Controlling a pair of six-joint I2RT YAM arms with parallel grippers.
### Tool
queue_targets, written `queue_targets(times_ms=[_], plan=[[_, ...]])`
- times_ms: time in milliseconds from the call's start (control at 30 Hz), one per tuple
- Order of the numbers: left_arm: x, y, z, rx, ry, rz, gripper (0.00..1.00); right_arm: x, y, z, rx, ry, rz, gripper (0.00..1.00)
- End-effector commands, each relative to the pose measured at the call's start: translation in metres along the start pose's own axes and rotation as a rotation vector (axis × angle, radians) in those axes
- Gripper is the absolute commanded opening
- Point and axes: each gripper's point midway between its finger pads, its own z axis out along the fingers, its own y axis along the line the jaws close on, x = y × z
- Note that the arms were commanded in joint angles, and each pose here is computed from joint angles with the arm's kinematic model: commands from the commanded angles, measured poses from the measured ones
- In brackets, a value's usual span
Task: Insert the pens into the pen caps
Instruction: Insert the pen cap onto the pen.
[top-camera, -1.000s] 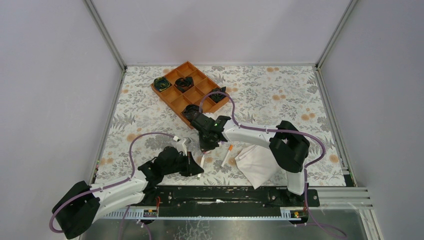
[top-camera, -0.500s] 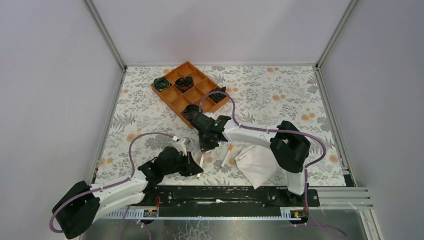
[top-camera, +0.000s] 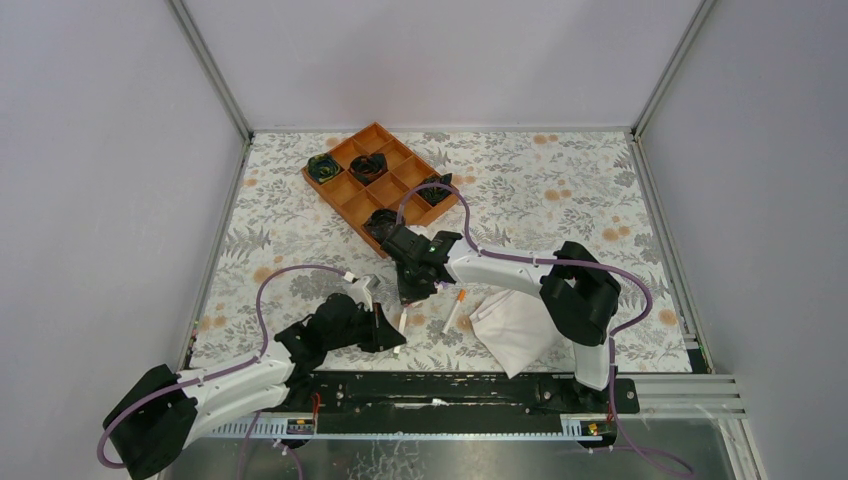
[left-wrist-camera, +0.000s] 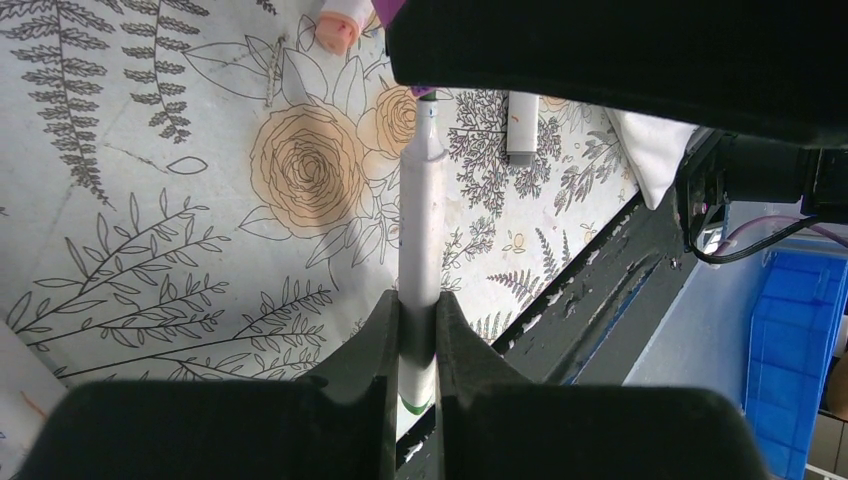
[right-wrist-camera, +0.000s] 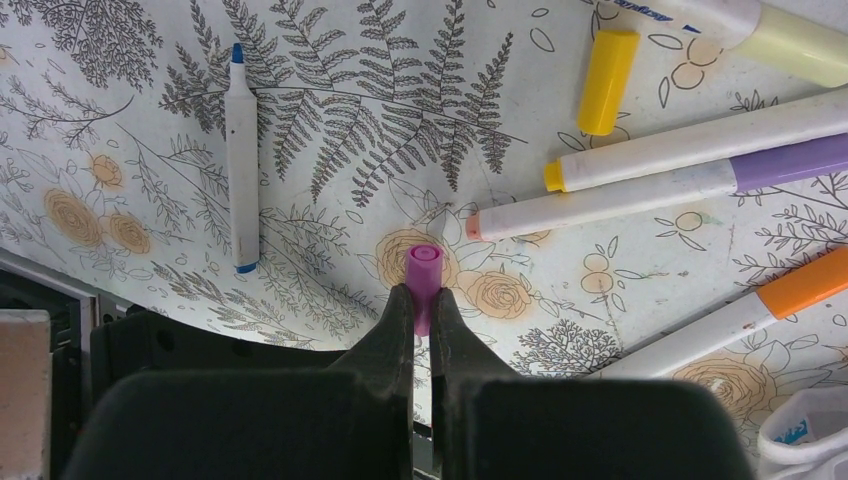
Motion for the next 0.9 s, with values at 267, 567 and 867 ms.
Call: queue_targets(times_ms=[267, 567, 867], plan=[[-0.015, -0.002, -0.001, -0.027, -0.053, -0.013, 0.00, 0.000, 0.017, -0.020, -0.067, -0.026, -0.029, 0.00], [-0.017, 0.003, -0.002, -0.044, -0.066, -0.034, 0.00, 0.003, 0.021, -0.020, -0.082, -0.027, -0.042, 0.00], [-0.026, -0.002, -0.003, -0.021, -0.095, -0.049, 0.00, 0.011, 0.018, -0.017, -0.066, -0.033, -0.057, 0.00]])
